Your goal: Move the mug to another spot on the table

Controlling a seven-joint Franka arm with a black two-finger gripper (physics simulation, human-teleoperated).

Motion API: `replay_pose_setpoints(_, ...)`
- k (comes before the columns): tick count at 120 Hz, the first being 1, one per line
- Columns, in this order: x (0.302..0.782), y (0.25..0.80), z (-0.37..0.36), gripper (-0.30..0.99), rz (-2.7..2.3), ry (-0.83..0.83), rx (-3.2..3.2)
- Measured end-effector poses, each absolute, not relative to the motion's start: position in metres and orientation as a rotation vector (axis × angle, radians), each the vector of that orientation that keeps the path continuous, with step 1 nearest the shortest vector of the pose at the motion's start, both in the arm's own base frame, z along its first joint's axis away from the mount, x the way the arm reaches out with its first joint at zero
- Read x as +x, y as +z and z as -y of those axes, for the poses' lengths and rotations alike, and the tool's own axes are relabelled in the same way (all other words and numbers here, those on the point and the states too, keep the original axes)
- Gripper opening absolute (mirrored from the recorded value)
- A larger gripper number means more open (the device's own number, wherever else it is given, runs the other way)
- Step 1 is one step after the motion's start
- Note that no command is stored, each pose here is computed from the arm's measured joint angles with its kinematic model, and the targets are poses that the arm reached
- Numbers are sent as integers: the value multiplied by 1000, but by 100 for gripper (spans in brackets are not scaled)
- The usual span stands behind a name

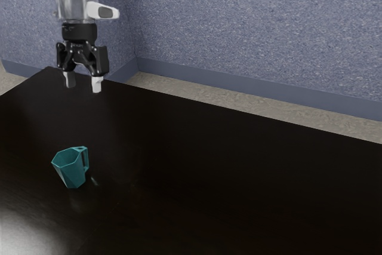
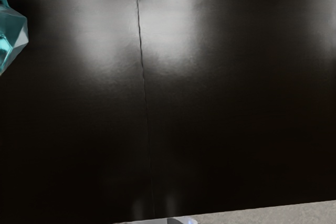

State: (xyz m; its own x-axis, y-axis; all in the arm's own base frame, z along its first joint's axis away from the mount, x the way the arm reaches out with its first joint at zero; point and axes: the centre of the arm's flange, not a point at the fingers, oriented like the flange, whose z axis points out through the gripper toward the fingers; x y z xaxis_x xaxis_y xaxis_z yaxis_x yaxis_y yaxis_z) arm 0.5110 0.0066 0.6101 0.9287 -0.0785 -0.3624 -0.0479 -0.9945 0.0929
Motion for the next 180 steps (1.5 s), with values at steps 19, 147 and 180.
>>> replay_pose_setpoints(19,532,596,-30,68,76,-271,3048)
replay_pose_setpoints(147,528,335,-175,67,196,-19,3146)
replay_pose_setpoints(180,528,313,-180,67,215,-64,3131)
